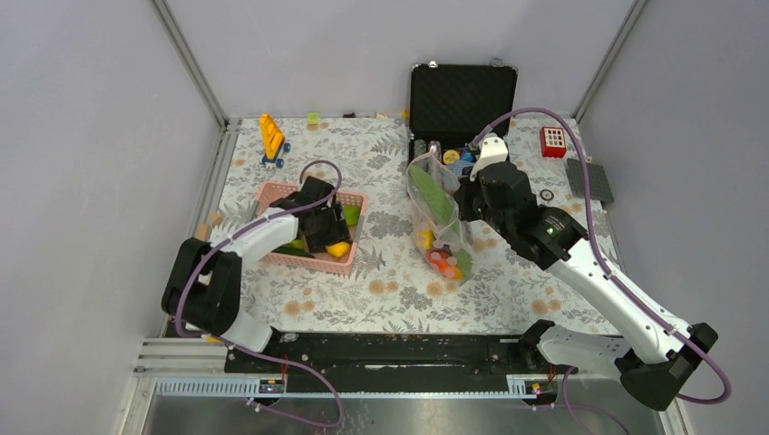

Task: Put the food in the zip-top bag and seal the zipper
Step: Pick up the fake fruit from the bin, then place the fake fruit in the zipper food storage bag.

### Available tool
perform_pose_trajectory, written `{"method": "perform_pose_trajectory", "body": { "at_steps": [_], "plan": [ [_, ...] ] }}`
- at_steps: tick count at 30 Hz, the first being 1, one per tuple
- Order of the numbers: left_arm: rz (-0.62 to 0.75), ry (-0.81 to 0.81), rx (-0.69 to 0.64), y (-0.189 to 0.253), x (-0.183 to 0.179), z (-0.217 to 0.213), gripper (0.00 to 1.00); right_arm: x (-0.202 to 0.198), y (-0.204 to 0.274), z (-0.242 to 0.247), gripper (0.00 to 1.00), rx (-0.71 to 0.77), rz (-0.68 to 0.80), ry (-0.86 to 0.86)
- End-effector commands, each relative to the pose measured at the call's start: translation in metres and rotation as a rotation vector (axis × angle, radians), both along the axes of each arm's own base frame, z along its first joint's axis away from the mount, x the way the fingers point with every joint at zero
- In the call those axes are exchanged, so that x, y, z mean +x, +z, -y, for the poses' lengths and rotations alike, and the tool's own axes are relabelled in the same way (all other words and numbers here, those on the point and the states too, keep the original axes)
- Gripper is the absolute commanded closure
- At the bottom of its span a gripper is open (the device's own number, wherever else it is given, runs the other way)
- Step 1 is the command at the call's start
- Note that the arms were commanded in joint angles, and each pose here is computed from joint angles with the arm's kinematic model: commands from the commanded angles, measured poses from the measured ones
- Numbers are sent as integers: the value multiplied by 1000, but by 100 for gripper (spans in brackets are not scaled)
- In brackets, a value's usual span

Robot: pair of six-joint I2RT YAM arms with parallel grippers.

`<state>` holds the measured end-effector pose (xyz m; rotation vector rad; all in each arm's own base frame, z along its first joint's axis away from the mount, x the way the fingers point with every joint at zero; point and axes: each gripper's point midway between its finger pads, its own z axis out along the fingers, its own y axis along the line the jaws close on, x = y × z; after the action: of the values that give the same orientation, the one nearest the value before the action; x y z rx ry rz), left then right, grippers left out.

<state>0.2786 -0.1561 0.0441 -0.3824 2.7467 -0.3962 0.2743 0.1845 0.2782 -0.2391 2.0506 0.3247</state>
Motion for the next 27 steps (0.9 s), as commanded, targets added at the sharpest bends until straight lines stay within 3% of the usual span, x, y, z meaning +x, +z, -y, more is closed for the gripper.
{"method": "perform_pose_trajectory", "body": {
  "at_steps": [1,7,12,16,22,27],
  "plan": [
    [157,20,-39,53,15,0,77,6,12,-3,100,35,41,-3],
    [361,93,-20,120,21,-20,77,6,13,-1,100,33,46,-8],
    [681,-34,-267,230,28,20,79,6,14,-4,100,37,44,3],
    [868,-222,-383,305,14,68,79,4,19,-3,100,51,54,9],
    [982,-412,-520,367,8,127,78,1,31,-7,100,76,55,26],
    [949,-533,-588,365,12,178,78,-2,35,-9,100,97,47,37]
  ]
}}
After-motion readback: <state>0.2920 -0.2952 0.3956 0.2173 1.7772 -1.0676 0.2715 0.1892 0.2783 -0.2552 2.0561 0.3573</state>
